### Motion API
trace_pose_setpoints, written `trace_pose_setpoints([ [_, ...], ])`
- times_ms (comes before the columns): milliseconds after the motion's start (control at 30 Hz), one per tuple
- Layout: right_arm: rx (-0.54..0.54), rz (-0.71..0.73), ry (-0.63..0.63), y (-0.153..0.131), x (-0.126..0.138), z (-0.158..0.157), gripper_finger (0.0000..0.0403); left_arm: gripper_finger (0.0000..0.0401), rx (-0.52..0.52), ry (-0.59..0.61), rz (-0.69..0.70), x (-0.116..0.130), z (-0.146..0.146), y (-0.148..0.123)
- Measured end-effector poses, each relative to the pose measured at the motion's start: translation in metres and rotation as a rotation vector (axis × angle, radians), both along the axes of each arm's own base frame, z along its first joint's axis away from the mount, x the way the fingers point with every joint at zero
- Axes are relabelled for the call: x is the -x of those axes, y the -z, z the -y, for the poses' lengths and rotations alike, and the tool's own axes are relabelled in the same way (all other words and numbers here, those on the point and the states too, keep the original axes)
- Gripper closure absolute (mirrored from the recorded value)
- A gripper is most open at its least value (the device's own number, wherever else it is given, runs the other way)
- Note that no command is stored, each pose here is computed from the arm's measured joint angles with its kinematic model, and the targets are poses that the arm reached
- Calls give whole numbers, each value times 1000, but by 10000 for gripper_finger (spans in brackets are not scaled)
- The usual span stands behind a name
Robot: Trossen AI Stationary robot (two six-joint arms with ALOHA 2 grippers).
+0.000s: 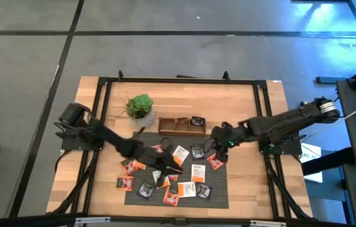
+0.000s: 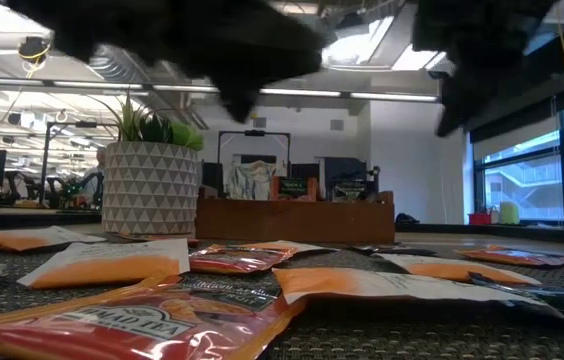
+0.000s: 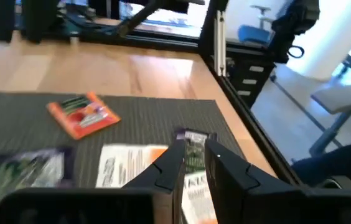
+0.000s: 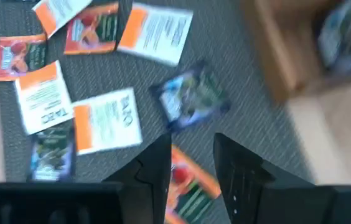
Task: Pick & Place Tea
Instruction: Put the white tea bag into the left section of the wooden organizer
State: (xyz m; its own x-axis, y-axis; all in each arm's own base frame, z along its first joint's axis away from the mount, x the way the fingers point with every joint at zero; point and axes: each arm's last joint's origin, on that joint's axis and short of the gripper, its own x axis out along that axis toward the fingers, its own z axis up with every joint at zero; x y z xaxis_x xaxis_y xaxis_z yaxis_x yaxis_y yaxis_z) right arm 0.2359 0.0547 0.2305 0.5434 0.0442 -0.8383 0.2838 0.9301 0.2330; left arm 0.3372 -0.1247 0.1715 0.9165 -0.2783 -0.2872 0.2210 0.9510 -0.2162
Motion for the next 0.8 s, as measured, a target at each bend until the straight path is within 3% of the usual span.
trace_pose_setpoints([
  [233,-87,-130,162,31,19,-6,281,342,-75,-6,-118,-63,-9,11],
  [433,-98,-205,217,50,31,-6,281,342,-96,-26,-168,-104,-12,16],
  [633,-81,-124,190,48,26,-8,281,342,-134,-13,-281,-110,-17,22],
  [800,23,50,162,41,14,-8,281,342,-192,-79,-409,-101,-17,31],
])
